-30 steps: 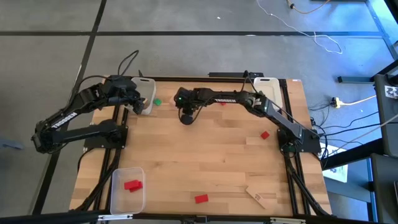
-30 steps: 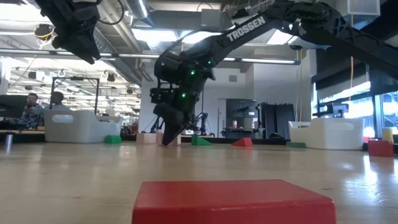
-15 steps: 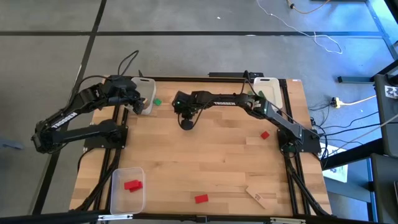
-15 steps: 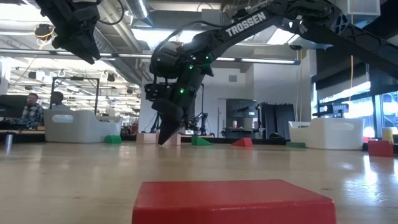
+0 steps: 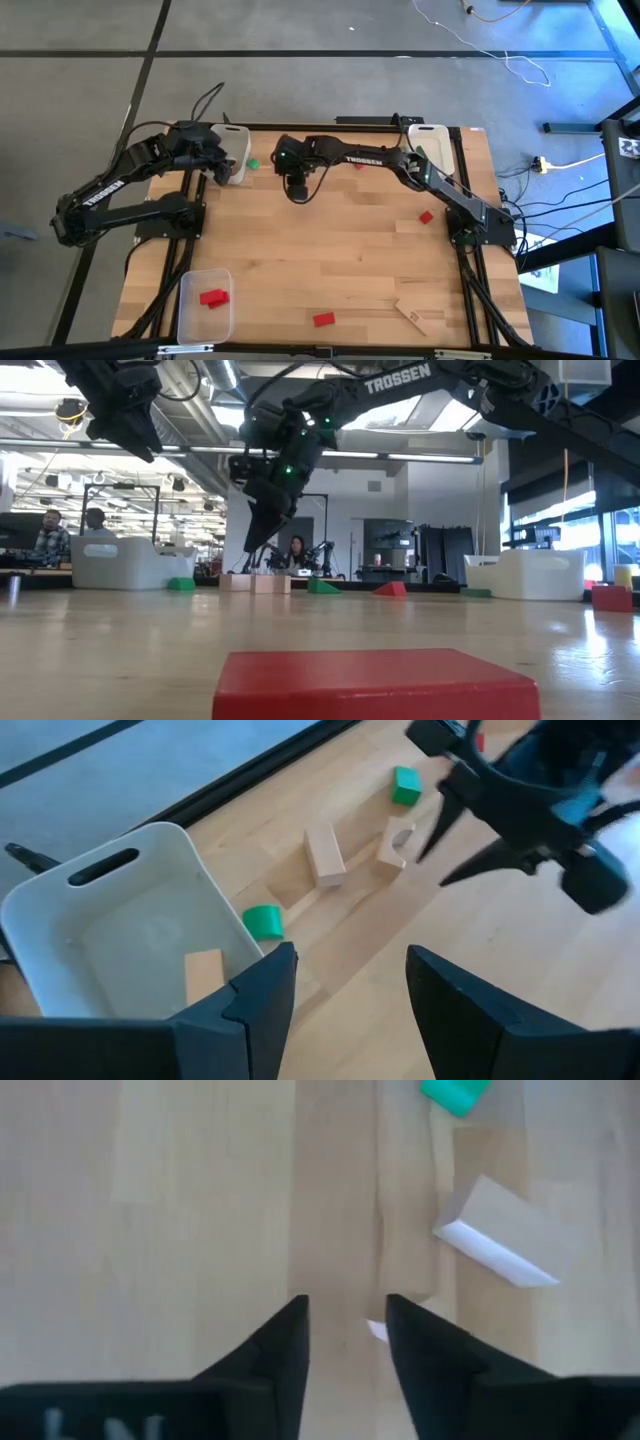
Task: Sort & place blocks by color
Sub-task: Put the brown block into the gray bin
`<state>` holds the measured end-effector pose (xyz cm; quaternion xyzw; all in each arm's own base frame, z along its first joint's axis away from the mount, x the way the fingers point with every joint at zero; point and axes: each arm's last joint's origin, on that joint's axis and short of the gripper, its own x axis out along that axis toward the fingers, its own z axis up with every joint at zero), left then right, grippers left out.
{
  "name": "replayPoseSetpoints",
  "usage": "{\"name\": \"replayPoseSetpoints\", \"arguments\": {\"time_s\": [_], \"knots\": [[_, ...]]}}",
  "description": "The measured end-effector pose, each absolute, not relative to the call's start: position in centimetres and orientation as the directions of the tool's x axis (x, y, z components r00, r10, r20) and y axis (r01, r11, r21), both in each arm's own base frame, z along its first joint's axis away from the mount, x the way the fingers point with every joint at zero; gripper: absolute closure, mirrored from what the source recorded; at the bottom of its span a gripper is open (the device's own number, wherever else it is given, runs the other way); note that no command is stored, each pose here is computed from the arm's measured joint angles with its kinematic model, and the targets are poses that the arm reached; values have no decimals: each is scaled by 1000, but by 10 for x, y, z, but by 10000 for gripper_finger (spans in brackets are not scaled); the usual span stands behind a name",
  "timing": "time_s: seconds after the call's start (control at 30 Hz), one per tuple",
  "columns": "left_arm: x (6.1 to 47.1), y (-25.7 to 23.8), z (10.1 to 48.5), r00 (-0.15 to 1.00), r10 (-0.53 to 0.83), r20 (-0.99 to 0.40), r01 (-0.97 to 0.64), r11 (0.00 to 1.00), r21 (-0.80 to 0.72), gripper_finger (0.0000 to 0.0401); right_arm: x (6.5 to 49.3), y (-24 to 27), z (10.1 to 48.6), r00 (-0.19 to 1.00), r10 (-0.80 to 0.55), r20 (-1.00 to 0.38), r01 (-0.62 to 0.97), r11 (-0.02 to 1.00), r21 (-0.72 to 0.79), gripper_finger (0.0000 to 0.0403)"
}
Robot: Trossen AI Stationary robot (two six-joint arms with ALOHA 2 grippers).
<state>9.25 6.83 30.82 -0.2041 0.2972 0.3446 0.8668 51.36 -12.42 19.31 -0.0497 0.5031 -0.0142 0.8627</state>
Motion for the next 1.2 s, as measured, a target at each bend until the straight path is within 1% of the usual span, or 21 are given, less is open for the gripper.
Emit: {"name": "replayPoseSetpoints", "arguments": {"time_s": [0.07,0.13,0.2,0.27,0.47,0.67,0.93,1.07,1.2], "knots": [[93,68,308,592,468,-656,-713,684,-155,219,512,-128,190,481,-102,-871,-44,989,-140,249],[93,68,308,592,468,-656,-713,684,-156,219,510,-133,187,455,-165,-875,-33,979,-202,236],[93,68,308,592,468,-656,-713,684,-156,219,509,-139,188,442,-216,-871,-33,966,-256,228],[93,68,308,592,468,-656,-713,684,-156,219,507,-147,188,444,-230,-866,-30,962,-271,225],[93,68,308,591,469,-656,-713,684,-155,219,501,-167,188,466,-152,-872,-29,982,-187,224],[93,68,308,591,470,-656,-714,683,-154,219,500,-169,188,467,-146,-872,-29,983,-181,224],[93,68,308,590,470,-656,-714,683,-153,219,503,-170,166,434,-133,-891,-42,985,-167,224],[93,68,308,591,471,-655,-714,683,-153,219,505,-170,164,441,-135,-887,-84,978,-191,224],[93,68,308,591,471,-655,-714,683,-153,219,506,-170,162,440,-134,-888,-87,978,-191,224]]}}
